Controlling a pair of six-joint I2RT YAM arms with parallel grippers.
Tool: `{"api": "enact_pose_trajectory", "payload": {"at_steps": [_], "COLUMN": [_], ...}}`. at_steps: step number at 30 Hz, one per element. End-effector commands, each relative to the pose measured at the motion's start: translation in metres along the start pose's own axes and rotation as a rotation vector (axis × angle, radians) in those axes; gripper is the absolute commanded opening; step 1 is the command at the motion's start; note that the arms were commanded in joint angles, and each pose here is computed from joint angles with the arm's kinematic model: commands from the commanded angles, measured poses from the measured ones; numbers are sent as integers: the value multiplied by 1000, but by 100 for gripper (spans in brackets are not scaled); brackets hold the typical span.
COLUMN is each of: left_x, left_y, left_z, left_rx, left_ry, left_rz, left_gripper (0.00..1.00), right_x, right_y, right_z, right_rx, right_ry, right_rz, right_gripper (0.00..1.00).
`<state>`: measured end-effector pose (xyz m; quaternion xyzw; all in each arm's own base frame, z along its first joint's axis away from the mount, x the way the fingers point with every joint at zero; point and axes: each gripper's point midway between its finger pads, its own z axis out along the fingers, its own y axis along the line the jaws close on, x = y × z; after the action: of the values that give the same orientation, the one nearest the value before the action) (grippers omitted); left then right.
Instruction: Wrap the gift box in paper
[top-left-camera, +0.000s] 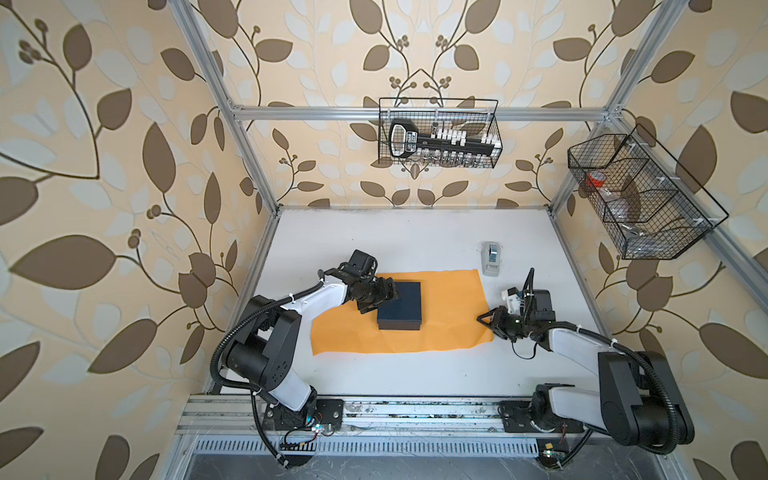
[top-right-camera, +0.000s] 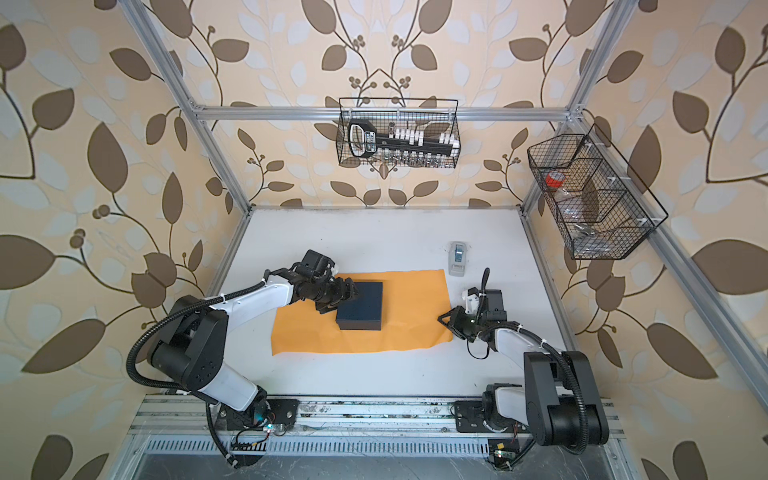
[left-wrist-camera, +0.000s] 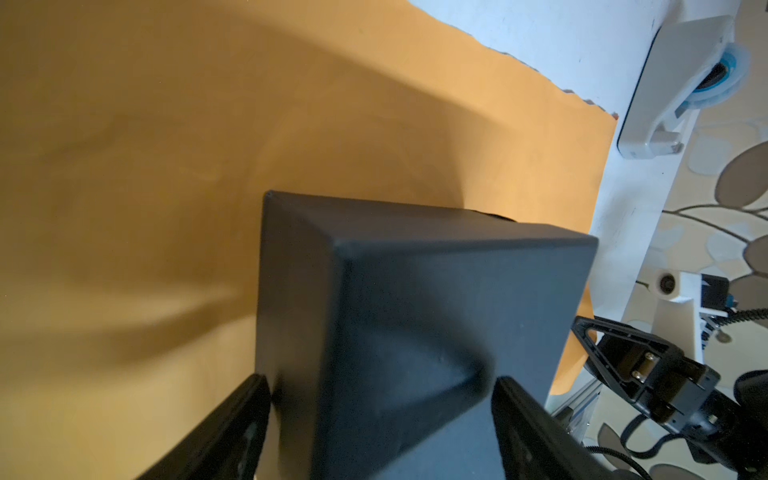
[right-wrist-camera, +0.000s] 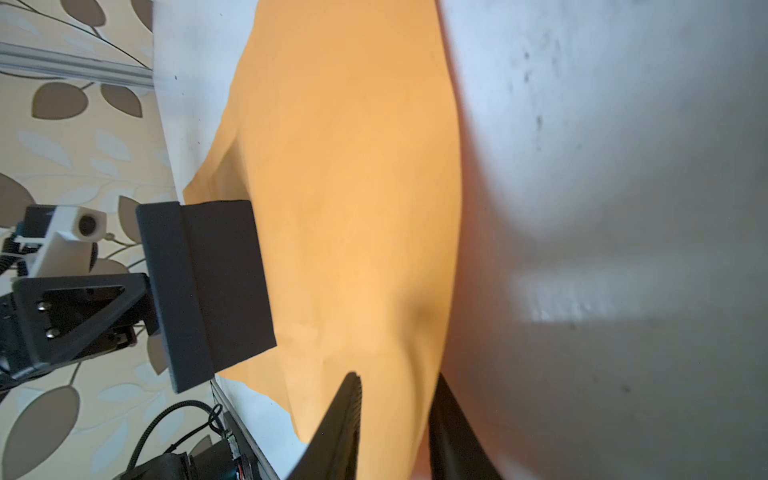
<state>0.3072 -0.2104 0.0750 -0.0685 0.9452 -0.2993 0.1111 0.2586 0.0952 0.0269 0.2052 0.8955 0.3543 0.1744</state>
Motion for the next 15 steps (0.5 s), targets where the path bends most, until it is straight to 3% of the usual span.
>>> {"api": "enact_pose_trajectory", "payload": {"at_steps": [1, 15], "left_x": [2, 7], "left_y": [-9, -22], "left_z": [-6, -11], "left_rx": [30, 111], "left_ry": [-7, -1], "left_rz": [9, -34], "left_gripper": [84, 83], "right_x": [-2, -13], "right_y": [7, 113], "right_z": [-2, -23], "right_rx": [-27, -218], "right_ry": [-1, -43], "right_rz": [-15, -194], "right_gripper": [25, 0]}}
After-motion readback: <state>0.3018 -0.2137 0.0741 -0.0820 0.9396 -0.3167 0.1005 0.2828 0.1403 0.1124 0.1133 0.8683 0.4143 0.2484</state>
